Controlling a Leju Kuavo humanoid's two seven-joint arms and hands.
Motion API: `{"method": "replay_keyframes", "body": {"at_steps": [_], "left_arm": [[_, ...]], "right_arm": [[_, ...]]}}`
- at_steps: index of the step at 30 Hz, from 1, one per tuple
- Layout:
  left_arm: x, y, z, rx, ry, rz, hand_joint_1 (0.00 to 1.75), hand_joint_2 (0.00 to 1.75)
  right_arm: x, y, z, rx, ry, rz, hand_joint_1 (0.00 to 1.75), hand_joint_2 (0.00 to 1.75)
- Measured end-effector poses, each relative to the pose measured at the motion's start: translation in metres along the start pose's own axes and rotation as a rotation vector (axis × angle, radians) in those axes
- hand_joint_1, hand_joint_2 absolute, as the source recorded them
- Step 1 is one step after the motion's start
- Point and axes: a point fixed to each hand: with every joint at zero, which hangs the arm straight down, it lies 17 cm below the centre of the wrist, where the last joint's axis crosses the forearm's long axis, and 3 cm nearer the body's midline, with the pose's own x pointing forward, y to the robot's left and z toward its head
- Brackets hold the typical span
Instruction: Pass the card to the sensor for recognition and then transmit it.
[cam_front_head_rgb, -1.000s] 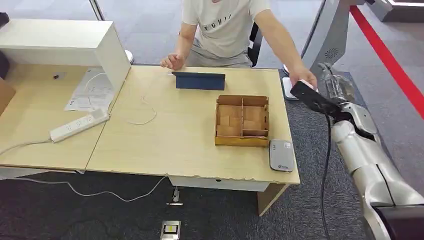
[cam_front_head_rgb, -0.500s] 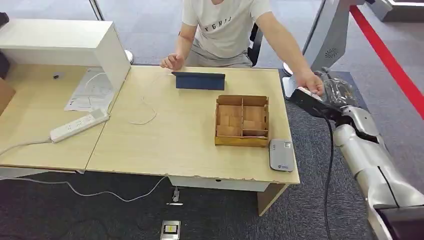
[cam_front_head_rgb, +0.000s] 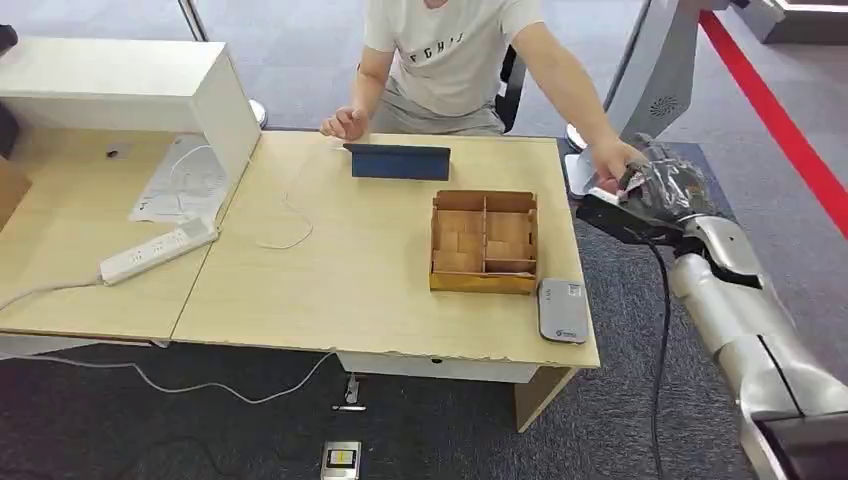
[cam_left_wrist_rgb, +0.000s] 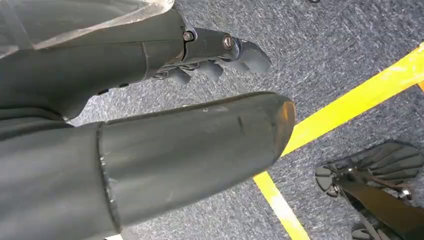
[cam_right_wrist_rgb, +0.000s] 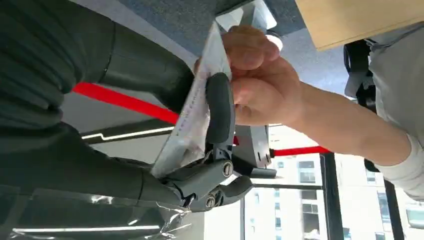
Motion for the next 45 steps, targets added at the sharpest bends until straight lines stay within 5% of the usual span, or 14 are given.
{"method": "replay_keyframes", "body": {"at_steps": [22, 45], "left_arm": [[0.002, -0.004, -0.001, 0.006, -0.005, -0.014, 0.00, 0.00], [-0.001, 0.003, -0.002, 0.045, 0.014, 0.021, 0.00, 0.00]], "right_arm": [[0.014, 0.004, 0.004, -0.019, -0.105, 0.057, 1.75, 1.75], [-0.021, 0.145, 0.082, 0.156, -0.031, -0.108, 1.75, 1.75]]}}
